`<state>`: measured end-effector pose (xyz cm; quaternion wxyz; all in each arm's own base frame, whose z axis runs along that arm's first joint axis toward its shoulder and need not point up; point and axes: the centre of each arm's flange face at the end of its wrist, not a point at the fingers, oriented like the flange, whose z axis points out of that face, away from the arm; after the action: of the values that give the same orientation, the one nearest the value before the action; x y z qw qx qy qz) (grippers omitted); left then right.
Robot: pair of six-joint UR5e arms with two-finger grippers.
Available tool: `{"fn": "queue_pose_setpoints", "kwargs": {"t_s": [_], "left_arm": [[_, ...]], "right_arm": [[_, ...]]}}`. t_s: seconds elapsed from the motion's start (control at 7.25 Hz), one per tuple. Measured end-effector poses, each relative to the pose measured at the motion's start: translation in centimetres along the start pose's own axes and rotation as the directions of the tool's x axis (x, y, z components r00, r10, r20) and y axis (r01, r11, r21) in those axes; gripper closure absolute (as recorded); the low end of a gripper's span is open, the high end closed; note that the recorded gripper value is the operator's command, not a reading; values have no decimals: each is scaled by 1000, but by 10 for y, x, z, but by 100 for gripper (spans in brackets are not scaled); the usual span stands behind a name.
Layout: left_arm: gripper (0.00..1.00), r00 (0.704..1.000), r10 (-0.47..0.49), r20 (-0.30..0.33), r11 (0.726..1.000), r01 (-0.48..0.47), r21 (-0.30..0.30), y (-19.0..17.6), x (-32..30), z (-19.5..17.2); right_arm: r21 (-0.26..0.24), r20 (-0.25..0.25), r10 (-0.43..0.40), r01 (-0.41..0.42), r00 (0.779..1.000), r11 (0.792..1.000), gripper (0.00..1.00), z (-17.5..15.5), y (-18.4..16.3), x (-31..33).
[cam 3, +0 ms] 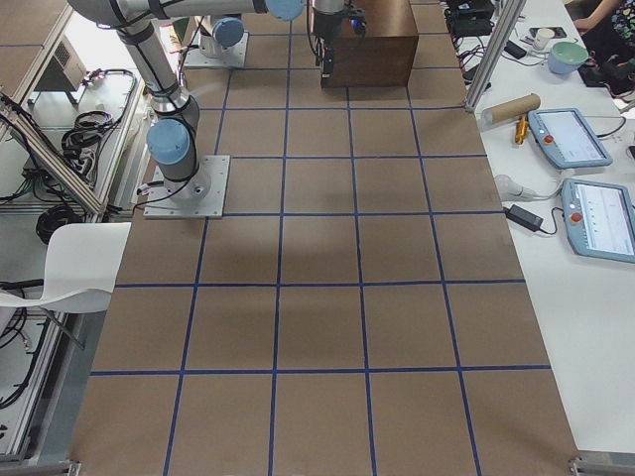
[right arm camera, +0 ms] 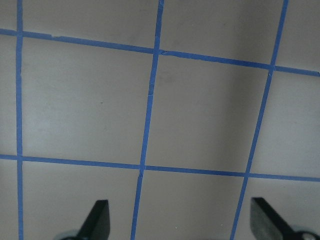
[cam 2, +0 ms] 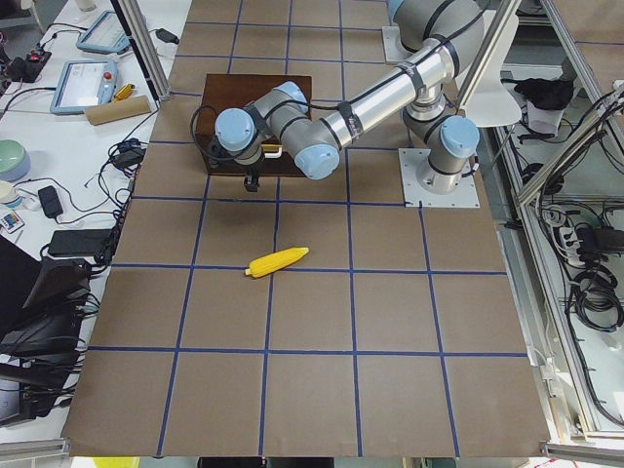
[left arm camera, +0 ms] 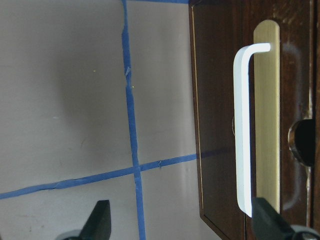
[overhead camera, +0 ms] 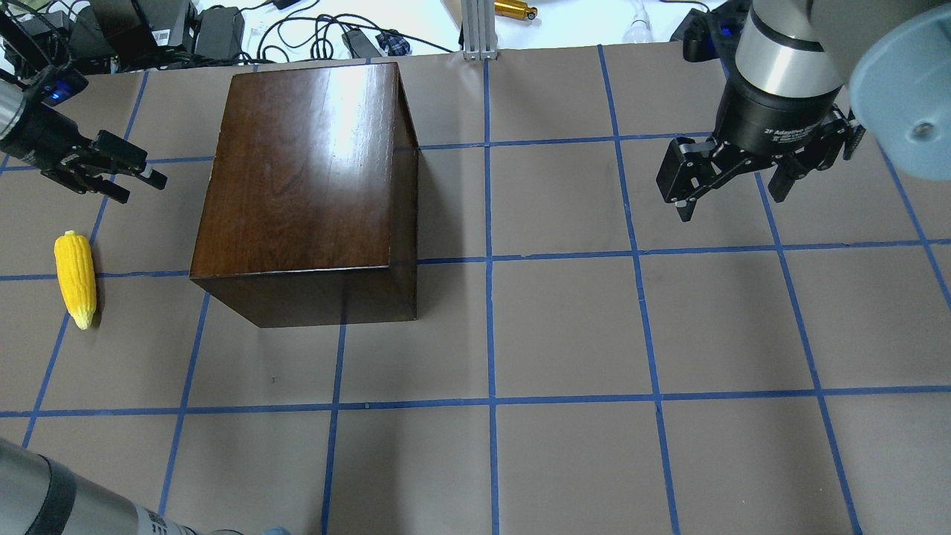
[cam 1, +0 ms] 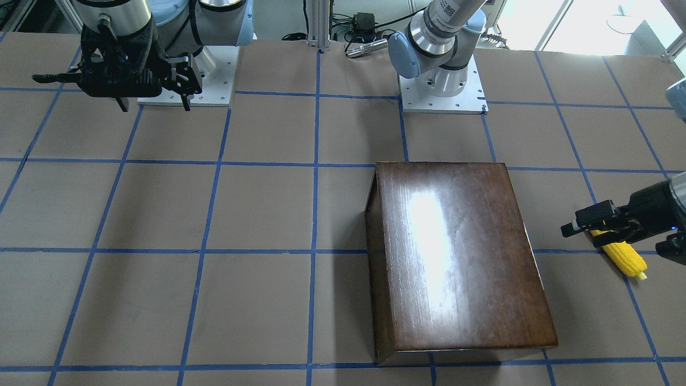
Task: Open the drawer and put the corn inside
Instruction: 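Lower the left gripper to the white drawer handle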
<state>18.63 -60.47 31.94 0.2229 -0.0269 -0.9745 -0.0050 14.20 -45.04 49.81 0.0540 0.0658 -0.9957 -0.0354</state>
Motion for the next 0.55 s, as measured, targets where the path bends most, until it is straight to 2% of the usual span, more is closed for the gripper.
{"fn": "queue_pose_setpoints", "kwargs": {"t_s": [0.28, 0.55], "left_arm": [[0, 999, -5, -43, 1000, 4, -15, -9, 1, 22], [0, 999, 0, -53, 999, -2, -36, -17, 15, 38]], "right_arm": [[0, 1, 0, 0, 1000, 1000, 0, 0, 0, 0], [0, 0, 0, 0, 1000, 1000, 0, 0, 0, 0]]}}
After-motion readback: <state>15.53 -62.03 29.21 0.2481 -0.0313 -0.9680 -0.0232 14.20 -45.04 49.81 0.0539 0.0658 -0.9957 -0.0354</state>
